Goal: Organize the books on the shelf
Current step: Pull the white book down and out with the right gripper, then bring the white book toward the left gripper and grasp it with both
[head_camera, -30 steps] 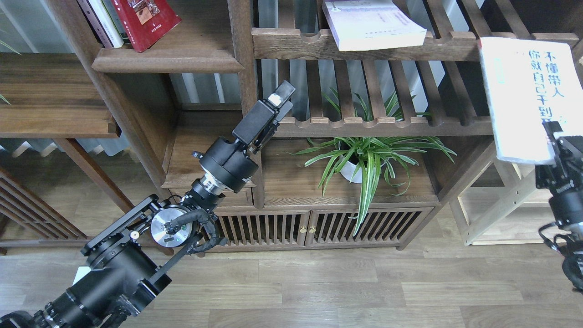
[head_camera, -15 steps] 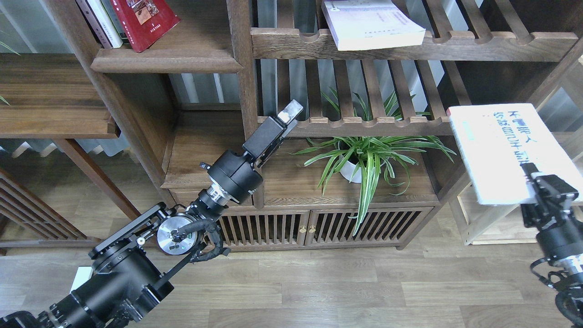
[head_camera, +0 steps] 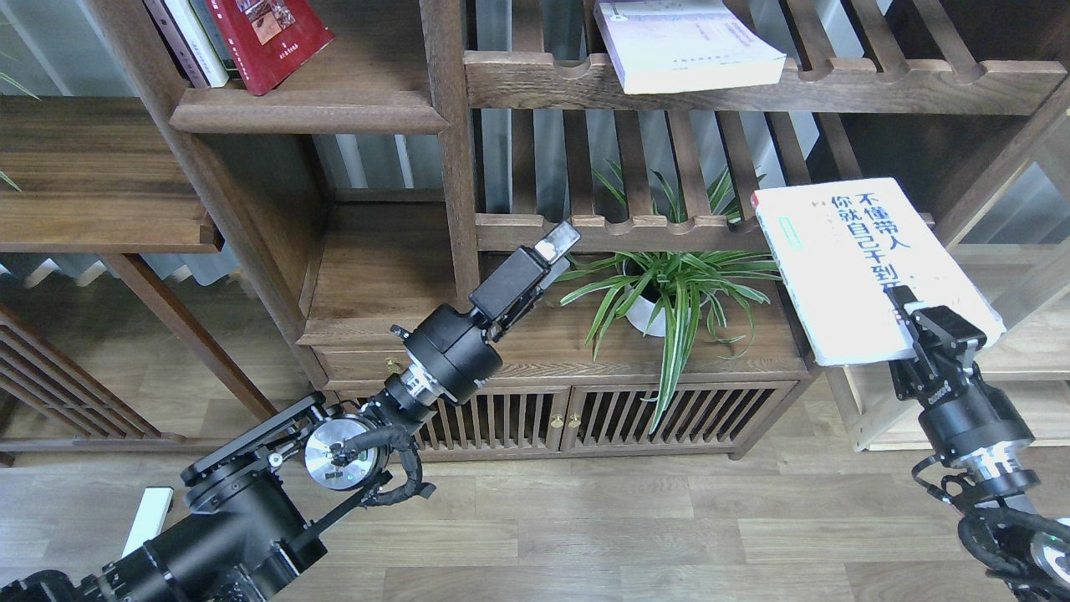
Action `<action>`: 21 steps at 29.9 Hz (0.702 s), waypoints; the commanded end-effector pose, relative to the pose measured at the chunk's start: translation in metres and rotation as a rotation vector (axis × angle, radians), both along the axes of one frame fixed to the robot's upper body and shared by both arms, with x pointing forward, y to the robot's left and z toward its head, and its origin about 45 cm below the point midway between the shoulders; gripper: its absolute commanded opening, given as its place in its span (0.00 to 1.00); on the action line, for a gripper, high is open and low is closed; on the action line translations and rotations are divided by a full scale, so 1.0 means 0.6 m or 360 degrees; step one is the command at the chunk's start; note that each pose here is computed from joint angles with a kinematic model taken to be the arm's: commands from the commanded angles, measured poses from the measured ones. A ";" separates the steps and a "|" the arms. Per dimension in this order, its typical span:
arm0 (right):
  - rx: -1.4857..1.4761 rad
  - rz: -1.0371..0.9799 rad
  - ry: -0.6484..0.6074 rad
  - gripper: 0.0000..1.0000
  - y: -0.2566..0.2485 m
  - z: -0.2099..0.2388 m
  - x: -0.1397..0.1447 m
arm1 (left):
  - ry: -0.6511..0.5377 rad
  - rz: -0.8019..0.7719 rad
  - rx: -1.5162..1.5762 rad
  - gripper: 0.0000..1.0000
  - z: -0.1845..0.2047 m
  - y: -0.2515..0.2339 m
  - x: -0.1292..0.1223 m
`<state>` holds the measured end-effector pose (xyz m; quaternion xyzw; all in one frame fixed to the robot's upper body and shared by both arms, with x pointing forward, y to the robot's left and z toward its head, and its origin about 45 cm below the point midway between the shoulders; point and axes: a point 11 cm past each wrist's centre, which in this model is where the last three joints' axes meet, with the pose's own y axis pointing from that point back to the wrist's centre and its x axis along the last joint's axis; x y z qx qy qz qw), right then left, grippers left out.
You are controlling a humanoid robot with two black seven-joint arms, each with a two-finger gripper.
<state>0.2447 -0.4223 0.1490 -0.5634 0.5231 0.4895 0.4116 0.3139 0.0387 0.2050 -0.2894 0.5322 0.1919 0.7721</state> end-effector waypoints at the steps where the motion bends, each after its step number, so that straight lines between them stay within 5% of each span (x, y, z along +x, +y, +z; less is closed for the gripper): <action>1: 0.0038 0.0047 0.0043 0.04 0.025 -0.019 -0.006 | 0.0126 0.0010 -0.0119 0.97 0.003 -0.001 0.000; 21: 0.0145 0.0300 0.0020 0.04 0.142 -0.034 0.031 | 0.0323 -0.0077 -0.0140 0.97 -0.033 -0.004 -0.013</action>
